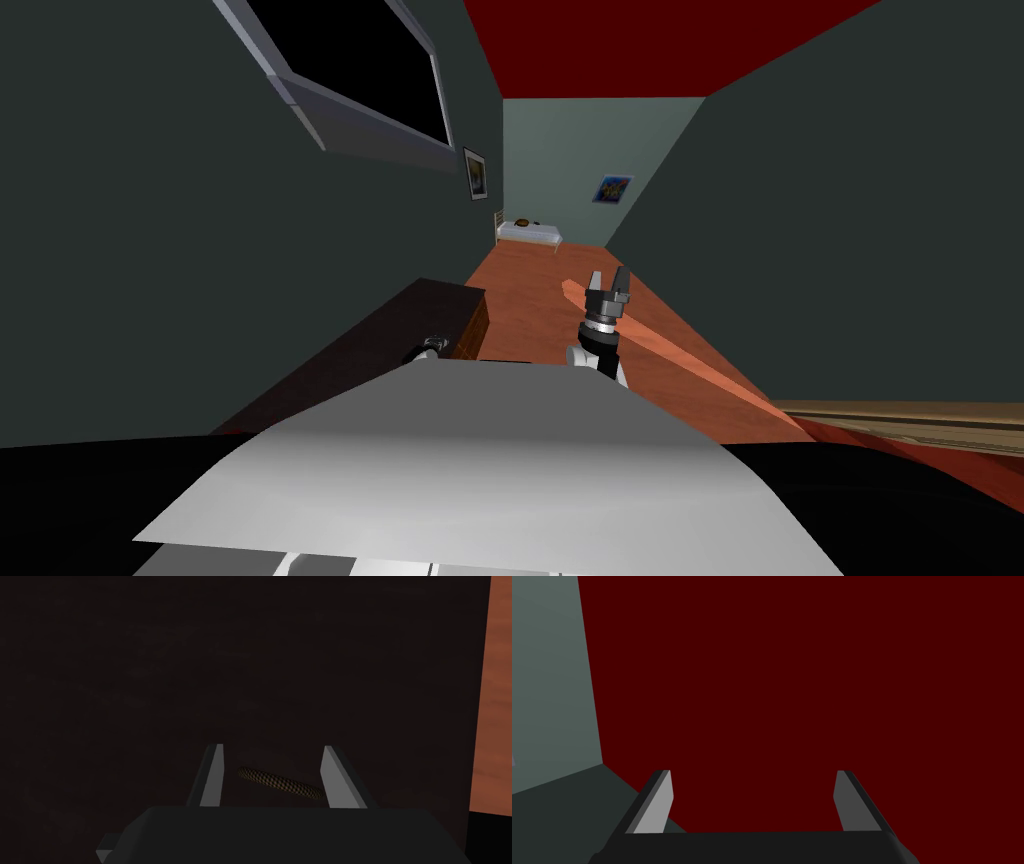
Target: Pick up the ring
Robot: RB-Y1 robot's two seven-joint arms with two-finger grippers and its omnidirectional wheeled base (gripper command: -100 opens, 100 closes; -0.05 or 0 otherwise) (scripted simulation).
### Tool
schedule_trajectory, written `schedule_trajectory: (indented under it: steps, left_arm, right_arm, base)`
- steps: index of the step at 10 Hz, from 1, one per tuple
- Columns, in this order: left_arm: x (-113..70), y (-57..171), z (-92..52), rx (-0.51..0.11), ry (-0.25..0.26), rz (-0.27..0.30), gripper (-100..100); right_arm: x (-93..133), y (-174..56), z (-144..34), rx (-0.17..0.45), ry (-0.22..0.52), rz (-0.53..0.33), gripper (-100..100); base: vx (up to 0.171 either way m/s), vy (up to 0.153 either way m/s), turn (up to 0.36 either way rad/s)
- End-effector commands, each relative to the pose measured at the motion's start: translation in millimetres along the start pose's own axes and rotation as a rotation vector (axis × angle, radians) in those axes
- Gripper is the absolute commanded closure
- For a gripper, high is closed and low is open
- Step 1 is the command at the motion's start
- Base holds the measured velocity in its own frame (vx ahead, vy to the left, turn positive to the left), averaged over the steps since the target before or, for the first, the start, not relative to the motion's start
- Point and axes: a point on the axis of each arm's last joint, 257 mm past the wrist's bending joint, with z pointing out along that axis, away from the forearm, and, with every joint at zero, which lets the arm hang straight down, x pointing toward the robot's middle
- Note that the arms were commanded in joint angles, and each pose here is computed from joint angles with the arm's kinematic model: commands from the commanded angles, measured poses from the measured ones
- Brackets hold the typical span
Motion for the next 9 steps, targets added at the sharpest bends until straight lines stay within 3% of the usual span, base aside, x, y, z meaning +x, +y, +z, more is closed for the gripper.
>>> schedule_trajectory:
  steps: [1, 4, 5, 6, 9]
  left_arm:
    - [0.0, 0, 0.0, 0.0, 0.0, 0.0, 100]
    - [-0.1, 0, 0.0, 0.0, 0.0, -0.001, 100]
    - [0.0, 0, 0.0, 0.0, 0.0, 0.0, 0]
    - [8.8, 10, 1.6, -0.022, 0.007, 0.02, 100]
    - [30.8, 36, 4.9, -0.077, 0.029, 0.072, 100]
  right_arm:
    - [0, 0, 0.0, 0.0, 0.0, 0.0, 0]
    - [0, 0, 0.0, 0.0, 0.0, 0.0, 0]
    - [0, 0, 0.0, 0.0, 0.0, 0.0, 0]
    - [0, 0, 0.0, 0.0, 0.0, 0.0, 0]
    - [0, 0, 0.0, 0.0, 0.0, 0.0, 0]
  base:
    - [0.0, 0.0, 0.0]
    - [0.0, 0.0, 0.0]
    - [0.0, 0.0, 0.0]
    - [0.008, -0.007, 0.276]
    - [0.015, -0.023, 0.279]
